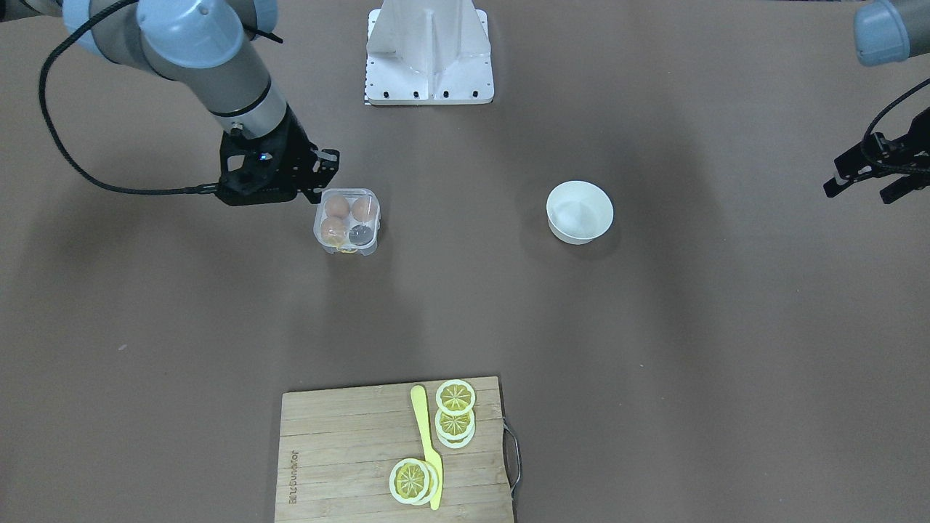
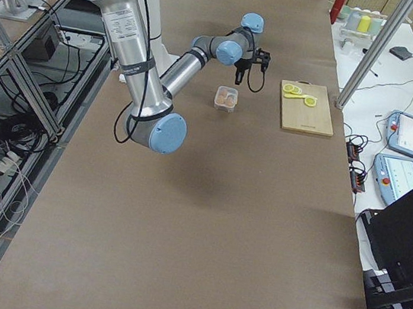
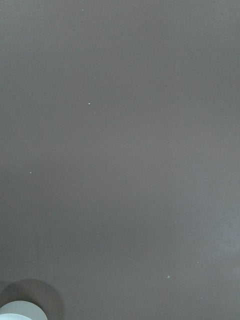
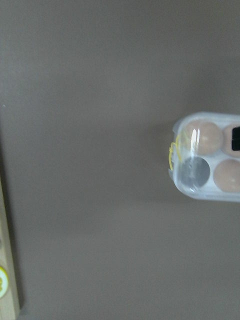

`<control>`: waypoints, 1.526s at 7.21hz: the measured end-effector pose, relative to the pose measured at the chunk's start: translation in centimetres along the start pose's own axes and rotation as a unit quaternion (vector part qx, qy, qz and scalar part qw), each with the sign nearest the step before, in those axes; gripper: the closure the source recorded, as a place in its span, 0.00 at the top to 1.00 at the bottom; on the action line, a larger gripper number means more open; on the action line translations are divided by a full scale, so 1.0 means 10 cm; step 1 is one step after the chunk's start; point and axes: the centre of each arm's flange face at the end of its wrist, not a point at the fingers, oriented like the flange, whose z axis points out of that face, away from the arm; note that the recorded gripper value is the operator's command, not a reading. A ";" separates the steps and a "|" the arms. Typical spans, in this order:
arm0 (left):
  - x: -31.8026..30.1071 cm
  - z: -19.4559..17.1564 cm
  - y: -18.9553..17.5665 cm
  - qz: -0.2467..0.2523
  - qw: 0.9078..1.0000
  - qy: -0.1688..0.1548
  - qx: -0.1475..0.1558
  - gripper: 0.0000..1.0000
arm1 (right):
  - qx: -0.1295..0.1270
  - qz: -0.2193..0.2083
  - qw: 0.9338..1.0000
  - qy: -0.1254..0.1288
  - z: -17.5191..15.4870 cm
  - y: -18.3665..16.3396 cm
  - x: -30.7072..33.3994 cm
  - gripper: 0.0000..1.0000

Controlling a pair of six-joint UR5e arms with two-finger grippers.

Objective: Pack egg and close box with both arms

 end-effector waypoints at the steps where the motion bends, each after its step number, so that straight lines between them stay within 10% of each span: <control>1: -0.03 -0.01 -0.01 0.007 1.000 -0.003 0.002 0.97 | 0.010 -0.011 1.000 0.005 -0.19 -0.19 0.42 0.21; 4: -0.55 -0.12 0.13 0.044 0.999 -0.030 0.011 0.97 | 0.020 -0.054 0.997 0.056 -0.69 -0.61 2.03 0.66; 5: -0.76 -0.13 0.24 0.052 0.998 -0.041 0.010 0.97 | 0.010 -0.071 0.994 0.080 -0.88 -0.69 2.46 1.00; 11: -1.46 -0.29 0.69 0.028 0.998 -0.060 0.016 0.97 | -0.040 -0.147 0.981 0.123 -1.35 -0.94 4.52 1.00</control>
